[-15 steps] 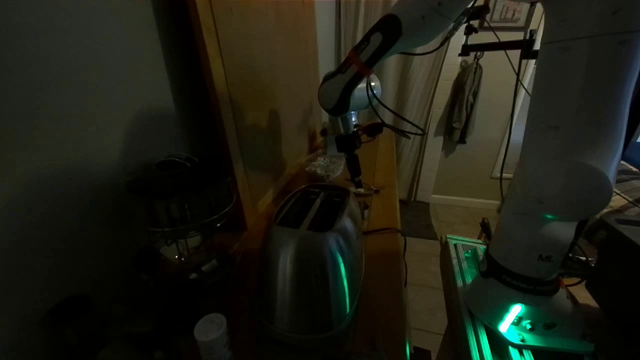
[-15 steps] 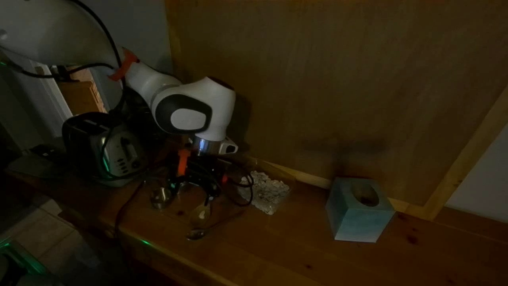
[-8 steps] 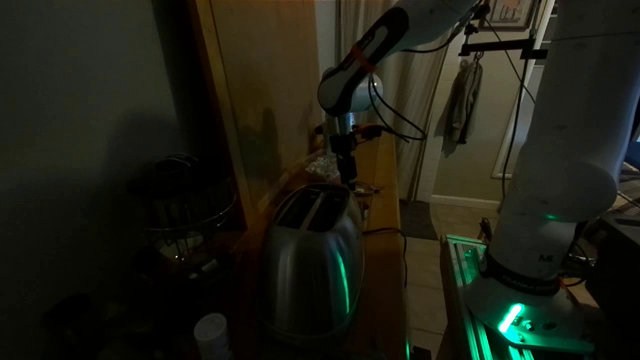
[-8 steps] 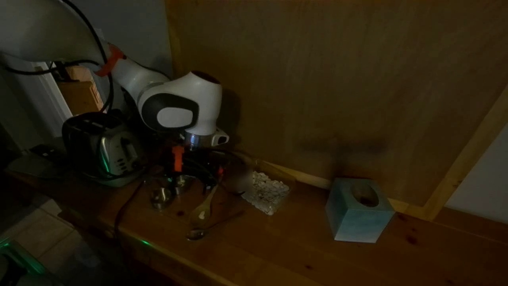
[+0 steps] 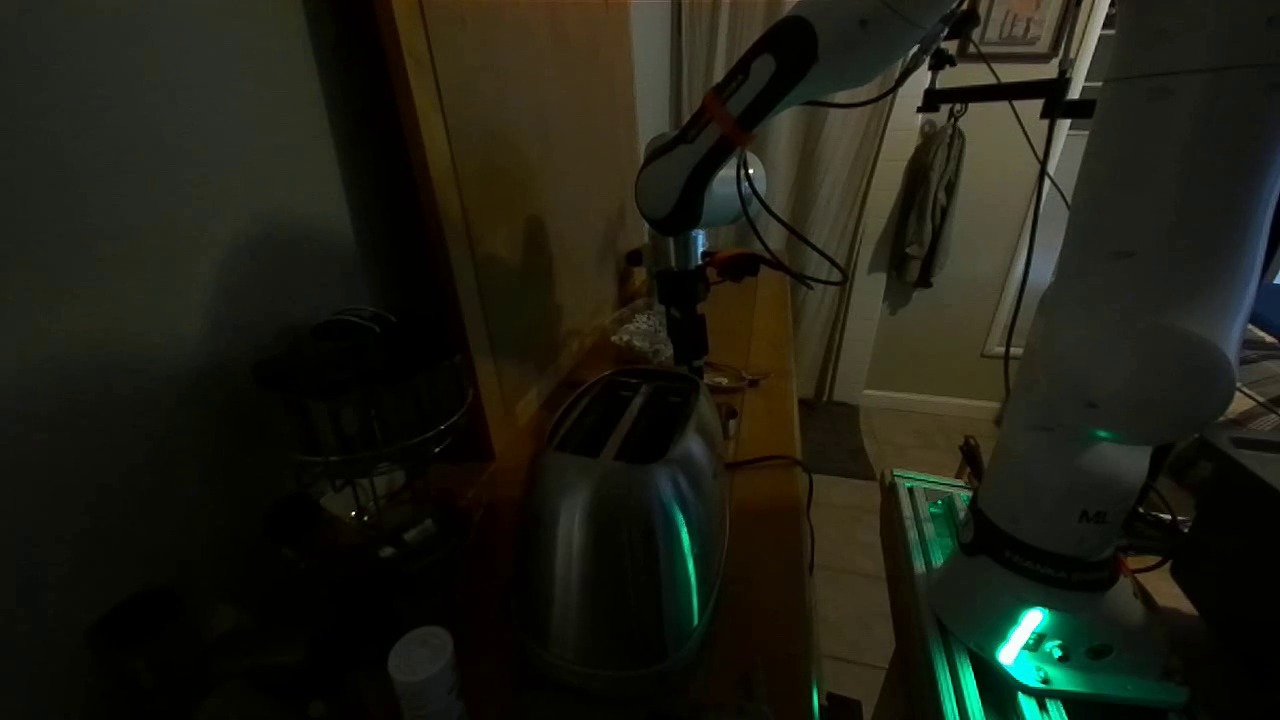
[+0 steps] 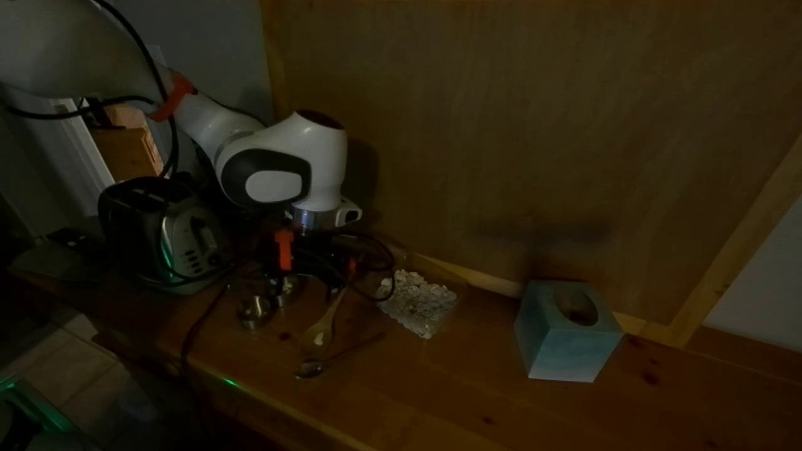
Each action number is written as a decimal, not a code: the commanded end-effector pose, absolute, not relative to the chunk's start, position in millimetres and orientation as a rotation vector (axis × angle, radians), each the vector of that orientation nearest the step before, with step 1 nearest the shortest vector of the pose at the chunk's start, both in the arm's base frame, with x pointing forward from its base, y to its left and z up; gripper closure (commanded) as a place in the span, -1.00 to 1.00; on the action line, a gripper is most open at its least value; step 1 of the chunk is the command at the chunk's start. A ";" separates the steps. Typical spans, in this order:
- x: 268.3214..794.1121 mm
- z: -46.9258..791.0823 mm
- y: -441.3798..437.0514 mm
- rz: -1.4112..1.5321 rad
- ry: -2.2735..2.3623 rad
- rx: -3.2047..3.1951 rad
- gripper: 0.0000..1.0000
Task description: Place one white object from the clear bowl on the wooden spoon., use the spoon to place the object in the large measuring cup.
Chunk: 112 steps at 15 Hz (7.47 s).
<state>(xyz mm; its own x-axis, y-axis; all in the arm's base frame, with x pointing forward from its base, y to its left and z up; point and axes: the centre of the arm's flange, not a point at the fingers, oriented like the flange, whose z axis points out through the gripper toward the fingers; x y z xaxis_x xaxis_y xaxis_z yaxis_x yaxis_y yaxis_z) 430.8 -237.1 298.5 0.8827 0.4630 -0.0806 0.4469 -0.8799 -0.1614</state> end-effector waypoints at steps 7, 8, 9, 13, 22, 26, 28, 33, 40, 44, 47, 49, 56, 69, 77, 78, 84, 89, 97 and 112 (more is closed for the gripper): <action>445.8 291.5 -243.3 -0.017 -0.918 -2.782 -1.00; 446.6 294.7 -245.4 -0.053 -0.929 -2.784 -1.00; 447.9 297.4 -247.6 -0.082 -0.932 -2.788 -1.00; 455.1 298.9 -255.1 -0.187 -0.842 -2.816 -1.00; 465.8 272.3 -260.4 -0.308 -0.689 -2.901 -1.00; 470.0 264.6 -260.9 -0.324 -0.668 -2.928 -0.61; 471.7 263.3 -261.5 -0.329 -0.666 -2.942 -0.40; 474.0 262.5 -264.4 -0.336 -0.654 -2.969 0.11; 475.2 262.3 -267.0 -0.334 -0.639 -2.980 0.85; 475.3 262.5 -268.2 -0.330 -0.632 -2.982 0.93; 472.7 269.4 -264.2 -0.322 -0.629 -2.975 0.93; 470.8 279.2 -259.9 -0.320 -0.649 -2.970 0.93; 466.0 306.1 -246.4 -0.247 -0.751 -2.922 0.93; 458.7 350.4 -201.6 -0.200 -0.995 -2.744 0.93; 450.9 358.6 -194.7 -0.239 -1.110 -2.598 0.93; 449.5 360.4 -193.6 -0.269 -1.131 -2.567 0.93; 448.9 365.7 -181.3 -0.471 -1.204 -2.414 0.93; 457.2 361.6 -182.7 -0.436 -1.203 -2.437 0.71; 454.4 367.0 -152.2 -0.499 -1.303 -2.316 0.93; 459.4 374.1 -113.1 -0.850 -1.551 -1.879 0.93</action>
